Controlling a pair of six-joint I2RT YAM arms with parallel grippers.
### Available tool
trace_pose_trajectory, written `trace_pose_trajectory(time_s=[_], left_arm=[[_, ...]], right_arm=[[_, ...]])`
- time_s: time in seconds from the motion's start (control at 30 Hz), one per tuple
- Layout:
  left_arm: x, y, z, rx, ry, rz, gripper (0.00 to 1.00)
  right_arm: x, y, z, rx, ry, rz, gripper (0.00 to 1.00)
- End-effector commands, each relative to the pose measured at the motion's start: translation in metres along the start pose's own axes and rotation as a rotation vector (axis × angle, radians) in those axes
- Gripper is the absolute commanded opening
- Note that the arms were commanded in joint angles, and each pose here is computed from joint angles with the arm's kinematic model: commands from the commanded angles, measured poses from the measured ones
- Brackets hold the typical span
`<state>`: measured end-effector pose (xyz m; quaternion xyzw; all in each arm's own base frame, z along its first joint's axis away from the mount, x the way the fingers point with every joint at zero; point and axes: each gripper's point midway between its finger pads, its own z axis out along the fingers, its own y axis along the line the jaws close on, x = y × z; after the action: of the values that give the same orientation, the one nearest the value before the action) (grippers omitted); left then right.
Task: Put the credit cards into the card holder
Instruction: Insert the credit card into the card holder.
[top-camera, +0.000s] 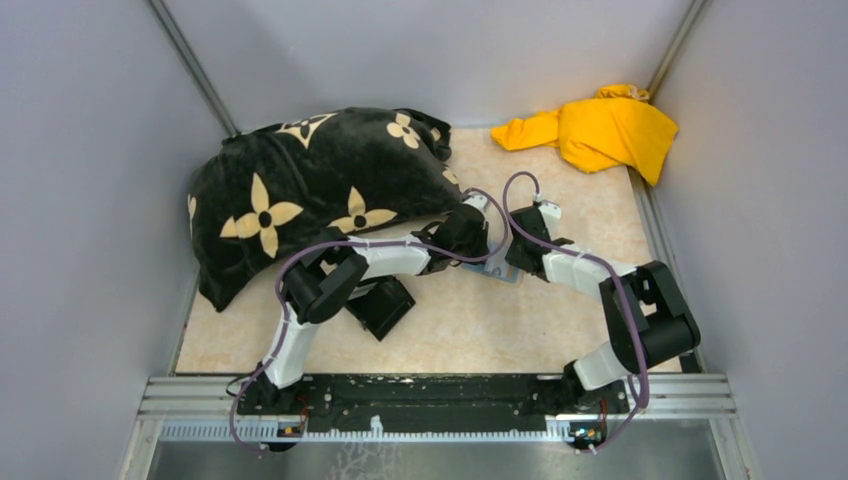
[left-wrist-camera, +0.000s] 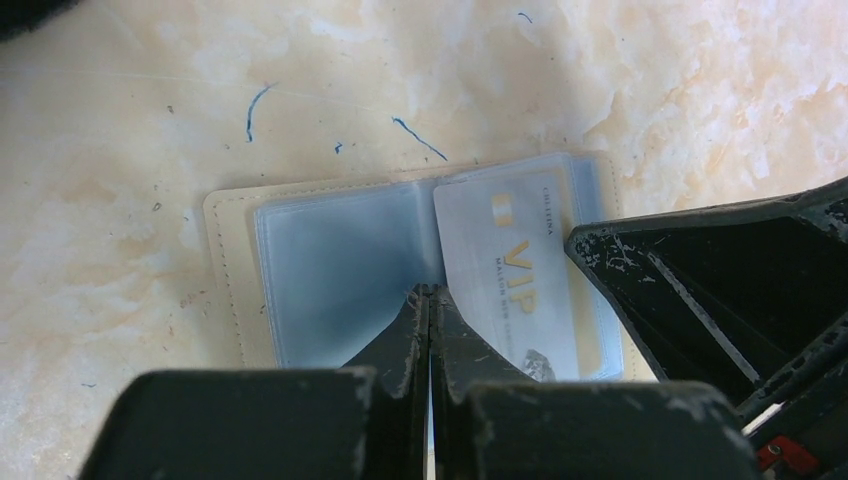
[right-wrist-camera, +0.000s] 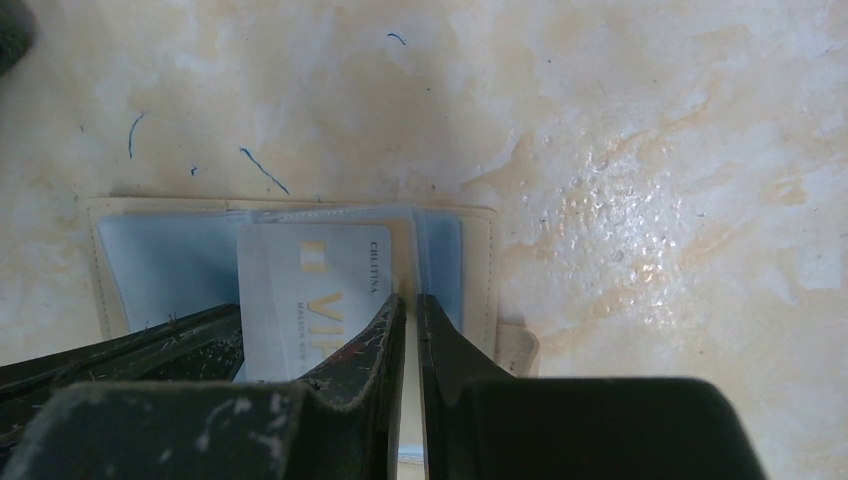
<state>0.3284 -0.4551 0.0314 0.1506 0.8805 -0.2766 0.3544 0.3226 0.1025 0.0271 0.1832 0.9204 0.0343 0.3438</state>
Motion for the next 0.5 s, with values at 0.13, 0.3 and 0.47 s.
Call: trace_pose_trajectory(time_s=[0.13,0.3,0.47], left_arm=[[0.04,-0.003,0.007,-0.012,0.098,-0.023,0.0],[0.044,0.0,0.009,-0.027,0.113,-0.045,0.0],[0.045,0.0,0.008,-0.031,0.118,-0.052,0.0]], right_arm=[[0.002,-0.004,-0.017,-0.004,0.013,-0.055,0.09],[-0.005,-0.008,-0.024,0.009,-0.013,-0.055,0.1],[-0.003,-0.016,-0.025,0.036,-0.016,-0.052,0.1]])
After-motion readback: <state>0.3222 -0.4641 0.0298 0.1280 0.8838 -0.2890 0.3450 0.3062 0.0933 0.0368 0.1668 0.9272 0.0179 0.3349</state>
